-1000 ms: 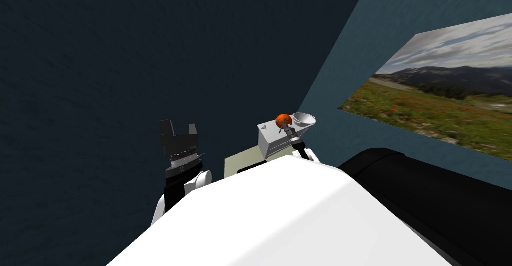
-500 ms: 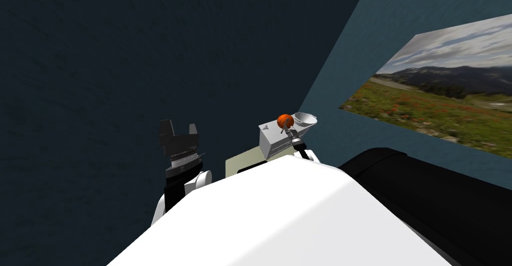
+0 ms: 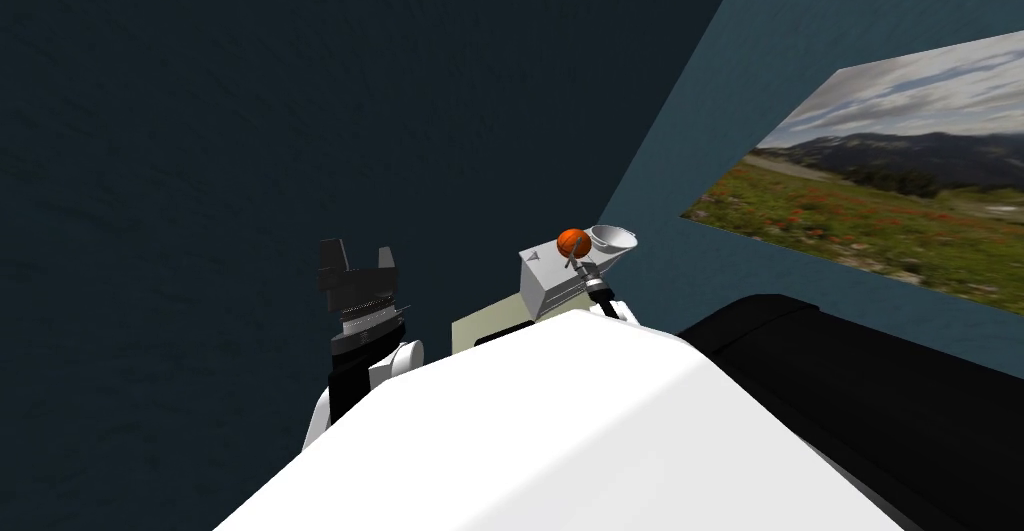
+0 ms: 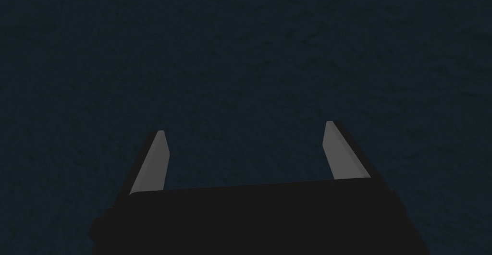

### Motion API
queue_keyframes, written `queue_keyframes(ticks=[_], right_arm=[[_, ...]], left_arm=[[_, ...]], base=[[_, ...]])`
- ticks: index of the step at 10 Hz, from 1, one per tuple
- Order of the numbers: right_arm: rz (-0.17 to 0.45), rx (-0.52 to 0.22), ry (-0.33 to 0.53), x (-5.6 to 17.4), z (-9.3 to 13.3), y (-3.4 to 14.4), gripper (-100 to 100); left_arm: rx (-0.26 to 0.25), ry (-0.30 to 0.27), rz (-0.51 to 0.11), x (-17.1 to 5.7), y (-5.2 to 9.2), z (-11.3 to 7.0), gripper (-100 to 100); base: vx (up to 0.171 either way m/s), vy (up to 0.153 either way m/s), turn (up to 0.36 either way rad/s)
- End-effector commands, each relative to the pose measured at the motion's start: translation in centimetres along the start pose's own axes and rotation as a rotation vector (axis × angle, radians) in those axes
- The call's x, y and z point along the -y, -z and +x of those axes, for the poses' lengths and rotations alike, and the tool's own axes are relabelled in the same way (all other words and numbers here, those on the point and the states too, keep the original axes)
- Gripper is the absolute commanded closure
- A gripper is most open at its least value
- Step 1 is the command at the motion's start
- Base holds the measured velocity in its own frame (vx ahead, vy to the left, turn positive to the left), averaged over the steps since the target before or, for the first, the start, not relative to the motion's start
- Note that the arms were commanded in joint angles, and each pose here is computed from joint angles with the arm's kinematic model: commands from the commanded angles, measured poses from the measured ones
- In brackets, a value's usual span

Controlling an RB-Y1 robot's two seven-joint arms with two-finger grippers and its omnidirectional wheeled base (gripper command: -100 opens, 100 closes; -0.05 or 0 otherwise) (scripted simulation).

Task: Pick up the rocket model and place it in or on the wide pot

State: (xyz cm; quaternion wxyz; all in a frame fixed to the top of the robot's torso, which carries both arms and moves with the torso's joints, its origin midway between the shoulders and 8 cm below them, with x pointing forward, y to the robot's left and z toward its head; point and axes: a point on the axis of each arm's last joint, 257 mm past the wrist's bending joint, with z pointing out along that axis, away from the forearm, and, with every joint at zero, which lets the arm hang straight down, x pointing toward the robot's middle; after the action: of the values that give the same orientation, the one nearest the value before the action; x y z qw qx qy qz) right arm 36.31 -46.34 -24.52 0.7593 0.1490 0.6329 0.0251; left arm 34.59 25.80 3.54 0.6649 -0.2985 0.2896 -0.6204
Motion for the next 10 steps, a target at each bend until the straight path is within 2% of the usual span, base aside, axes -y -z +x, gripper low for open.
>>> queue_keyframes(ticks=[1,10], right_arm=[[0.026,-0.020,0.037,1.4,0.9,0.3,-100],[0.141,-0.108,0.218,7.8,5.0,1.5,-100]], left_arm=[[0.000,0.000,0.000,0.0,0.0,0.0,0],[0.000,0.000,0.000,0.0,0.0,0.0,0]], base=[[0.054,0.044,-0.024],[0.077,0.024,-0.034]])
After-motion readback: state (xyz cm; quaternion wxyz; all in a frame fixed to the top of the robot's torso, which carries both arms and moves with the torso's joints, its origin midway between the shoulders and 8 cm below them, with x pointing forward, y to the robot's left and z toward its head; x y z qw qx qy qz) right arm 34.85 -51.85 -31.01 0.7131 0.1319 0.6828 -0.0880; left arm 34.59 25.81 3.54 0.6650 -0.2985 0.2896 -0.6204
